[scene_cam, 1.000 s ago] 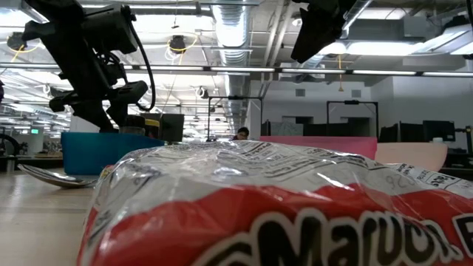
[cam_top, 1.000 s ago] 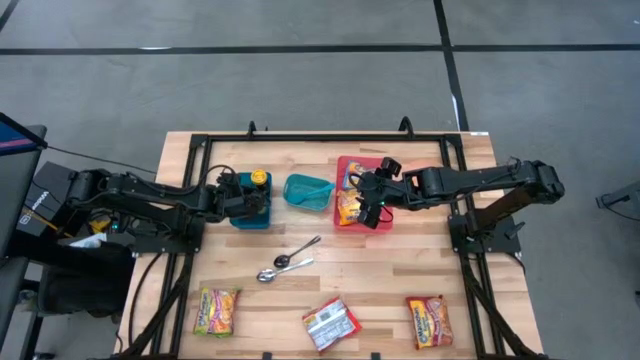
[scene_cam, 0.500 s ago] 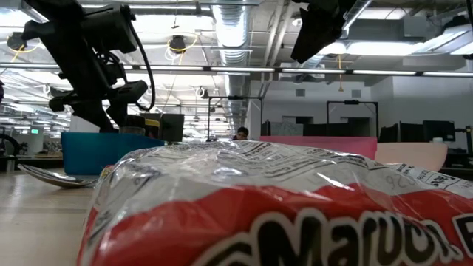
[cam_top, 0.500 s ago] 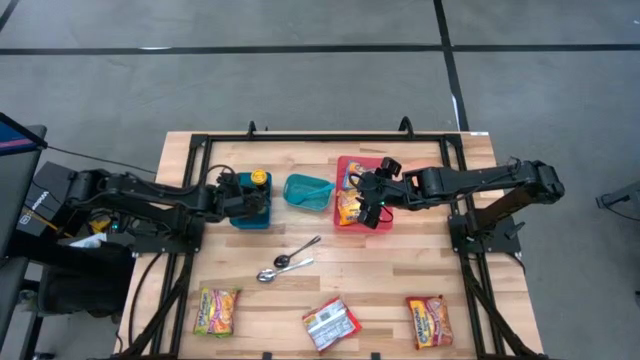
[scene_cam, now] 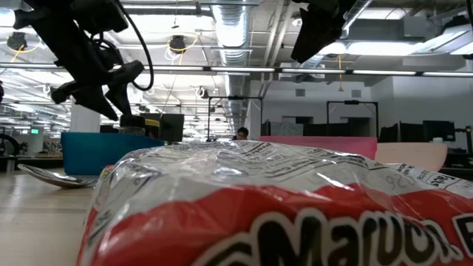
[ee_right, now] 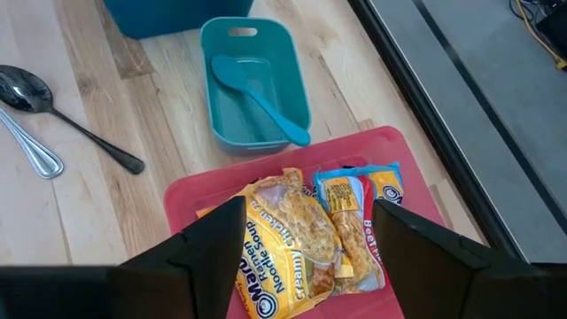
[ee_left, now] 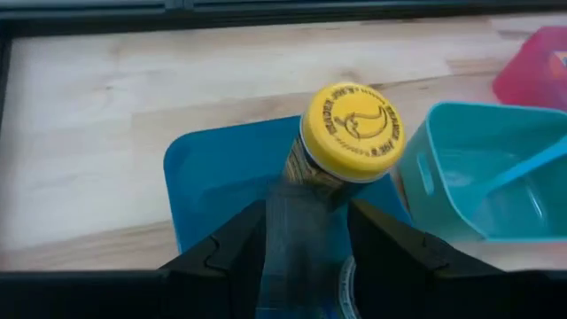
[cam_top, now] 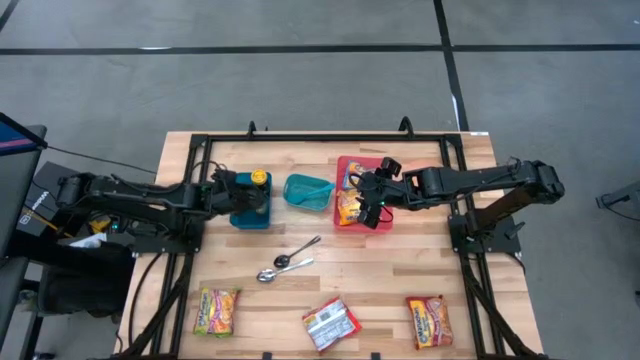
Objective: Pick & Place Food Item
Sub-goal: Put the black seasoning can into the blue bin, then put the black spoon into the green bin
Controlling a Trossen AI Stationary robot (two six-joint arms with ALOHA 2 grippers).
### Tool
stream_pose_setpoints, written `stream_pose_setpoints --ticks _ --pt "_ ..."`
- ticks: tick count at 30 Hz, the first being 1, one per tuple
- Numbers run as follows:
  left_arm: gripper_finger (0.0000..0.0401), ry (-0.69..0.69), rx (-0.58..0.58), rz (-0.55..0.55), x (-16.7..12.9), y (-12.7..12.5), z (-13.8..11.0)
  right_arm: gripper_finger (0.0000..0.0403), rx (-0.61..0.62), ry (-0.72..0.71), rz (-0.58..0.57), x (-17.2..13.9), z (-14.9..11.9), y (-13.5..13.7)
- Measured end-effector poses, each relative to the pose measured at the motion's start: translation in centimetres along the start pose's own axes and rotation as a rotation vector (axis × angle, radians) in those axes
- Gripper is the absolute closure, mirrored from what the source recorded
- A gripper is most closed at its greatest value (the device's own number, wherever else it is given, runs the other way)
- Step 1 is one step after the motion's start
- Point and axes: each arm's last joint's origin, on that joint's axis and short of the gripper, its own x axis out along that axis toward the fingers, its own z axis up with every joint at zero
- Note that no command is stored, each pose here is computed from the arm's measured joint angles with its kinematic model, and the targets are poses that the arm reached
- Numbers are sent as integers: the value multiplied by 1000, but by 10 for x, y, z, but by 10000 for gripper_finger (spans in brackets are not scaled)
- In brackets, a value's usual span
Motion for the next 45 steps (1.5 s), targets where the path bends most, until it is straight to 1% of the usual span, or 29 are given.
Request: stream_pose_setpoints --ticks 8,18,21,23,26,28,31,33,38,41,45 --pt "247 10 22 -5 0 0 0 163 1 -2 2 0 0 0" --pt "247 9 23 -7 -1 0 0 163 0 -1 1 0 0 0" --pt "247 15 63 -40 -4 1 3 163 -1 1 1 0 0 0" --pt "247 23 52 -72 -8 3 5 163 -1 2 1 0 0 0" --pt "247 41 44 -154 -15 4 10 163 -1 2 1 0 0 0" --pt "247 51 40 -233 -21 4 14 163 -2 4 0 0 0 0" --pt "247 64 51 -370 -29 0 19 163 -2 4 0 0 0 0" --pt "247 67 66 -480 -35 -5 22 163 -2 4 1 0 0 0" --pt "247 66 135 -706 -48 -19 22 163 -2 4 1 0 0 0" --pt "247 79 195 -784 -54 -26 16 163 -2 4 1 0 0 0" --pt "247 117 249 -829 -59 -32 6 163 -2 4 1 0 0 0"
